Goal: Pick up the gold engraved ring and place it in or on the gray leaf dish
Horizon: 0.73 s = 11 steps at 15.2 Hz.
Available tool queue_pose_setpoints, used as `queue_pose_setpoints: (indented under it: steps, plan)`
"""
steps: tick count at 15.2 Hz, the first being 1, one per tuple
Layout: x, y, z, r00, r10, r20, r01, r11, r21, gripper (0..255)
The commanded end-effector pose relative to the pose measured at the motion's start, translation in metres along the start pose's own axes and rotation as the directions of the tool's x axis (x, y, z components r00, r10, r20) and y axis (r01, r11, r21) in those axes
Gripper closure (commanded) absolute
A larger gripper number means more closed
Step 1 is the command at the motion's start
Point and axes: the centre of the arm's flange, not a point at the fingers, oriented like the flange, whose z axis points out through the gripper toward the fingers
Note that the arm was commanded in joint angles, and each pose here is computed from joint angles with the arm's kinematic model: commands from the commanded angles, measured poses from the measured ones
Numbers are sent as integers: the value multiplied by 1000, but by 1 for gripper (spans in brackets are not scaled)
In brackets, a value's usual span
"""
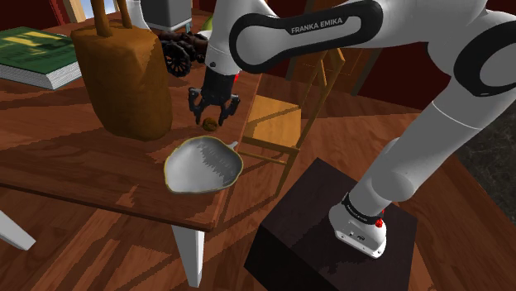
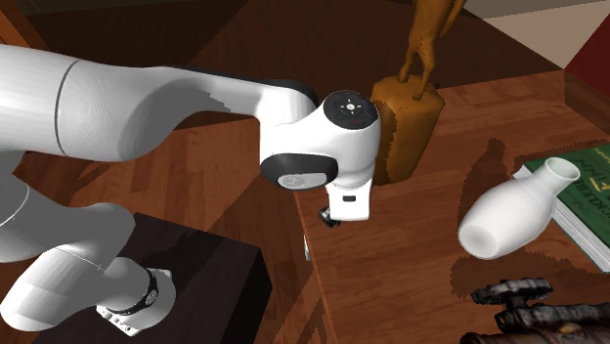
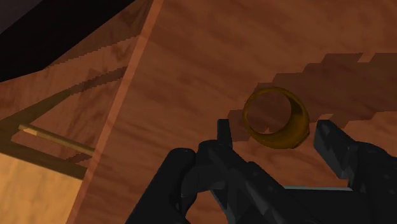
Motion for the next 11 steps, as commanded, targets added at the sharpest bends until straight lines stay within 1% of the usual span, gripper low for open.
queue_pose_setpoints:
  steps: [1, 8, 11]
  plan:
    - [0, 0, 1, 1000, -1, 2, 1, 1000, 0, 255]
    - [0, 0, 3, 1000, 0, 2, 0, 1000, 0, 255]
    - [-1, -2, -9, 1000, -1, 2, 1, 1000, 0, 255]
